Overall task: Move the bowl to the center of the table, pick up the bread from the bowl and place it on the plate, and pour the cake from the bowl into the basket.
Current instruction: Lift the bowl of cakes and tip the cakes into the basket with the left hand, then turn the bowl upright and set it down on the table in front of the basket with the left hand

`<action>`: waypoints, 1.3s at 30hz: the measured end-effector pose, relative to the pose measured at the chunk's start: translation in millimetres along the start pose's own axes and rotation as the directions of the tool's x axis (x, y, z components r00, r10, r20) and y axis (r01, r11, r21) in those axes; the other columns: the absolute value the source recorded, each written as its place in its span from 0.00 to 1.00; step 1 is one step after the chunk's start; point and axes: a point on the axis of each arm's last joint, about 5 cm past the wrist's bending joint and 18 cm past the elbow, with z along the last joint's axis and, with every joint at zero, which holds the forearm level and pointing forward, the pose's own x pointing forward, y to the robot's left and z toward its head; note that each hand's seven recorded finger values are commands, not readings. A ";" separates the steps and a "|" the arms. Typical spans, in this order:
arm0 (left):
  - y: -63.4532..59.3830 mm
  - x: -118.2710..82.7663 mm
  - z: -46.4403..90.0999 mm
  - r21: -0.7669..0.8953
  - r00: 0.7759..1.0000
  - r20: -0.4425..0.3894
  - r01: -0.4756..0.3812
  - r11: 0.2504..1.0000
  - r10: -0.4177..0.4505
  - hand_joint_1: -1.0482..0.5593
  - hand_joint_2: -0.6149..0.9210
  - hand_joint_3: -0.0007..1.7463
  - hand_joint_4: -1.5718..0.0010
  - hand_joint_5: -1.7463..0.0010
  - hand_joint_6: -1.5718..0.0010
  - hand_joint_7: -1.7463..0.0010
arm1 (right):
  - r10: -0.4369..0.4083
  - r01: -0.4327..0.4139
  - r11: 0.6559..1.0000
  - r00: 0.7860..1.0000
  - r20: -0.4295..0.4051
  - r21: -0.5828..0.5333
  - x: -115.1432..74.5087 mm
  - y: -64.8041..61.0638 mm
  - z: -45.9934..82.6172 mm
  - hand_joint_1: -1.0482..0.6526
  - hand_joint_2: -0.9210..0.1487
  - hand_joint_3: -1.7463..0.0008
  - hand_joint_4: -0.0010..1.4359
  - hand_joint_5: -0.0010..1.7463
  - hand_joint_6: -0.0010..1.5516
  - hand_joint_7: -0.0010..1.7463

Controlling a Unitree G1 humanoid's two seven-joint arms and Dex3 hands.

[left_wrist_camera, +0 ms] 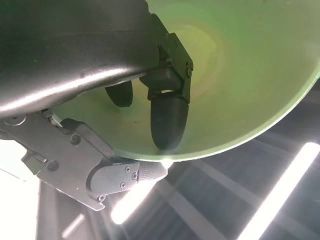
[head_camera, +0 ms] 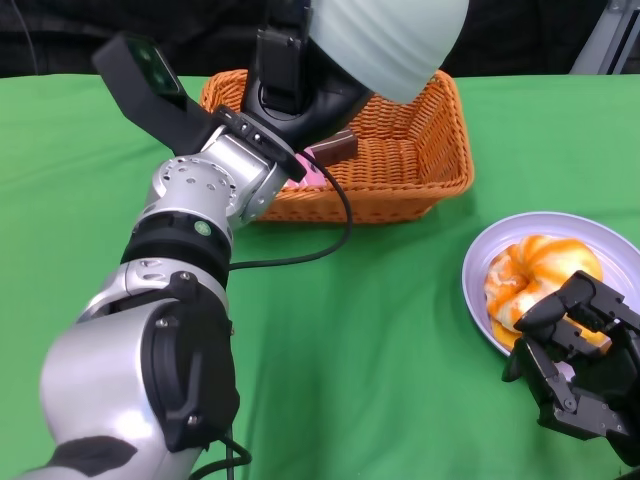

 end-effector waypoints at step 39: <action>-44.8 -33.8 64.8 0.989 0.975 -0.142 0.132 0.072 0.172 0.53 0.65 0.76 0.43 0.00 0.51 0.08 | -0.008 0.008 1.000 1.000 0.001 -0.010 2.1 1.8 0.4 0.55 0.35 0.45 0.49 0.96 0.39 0.76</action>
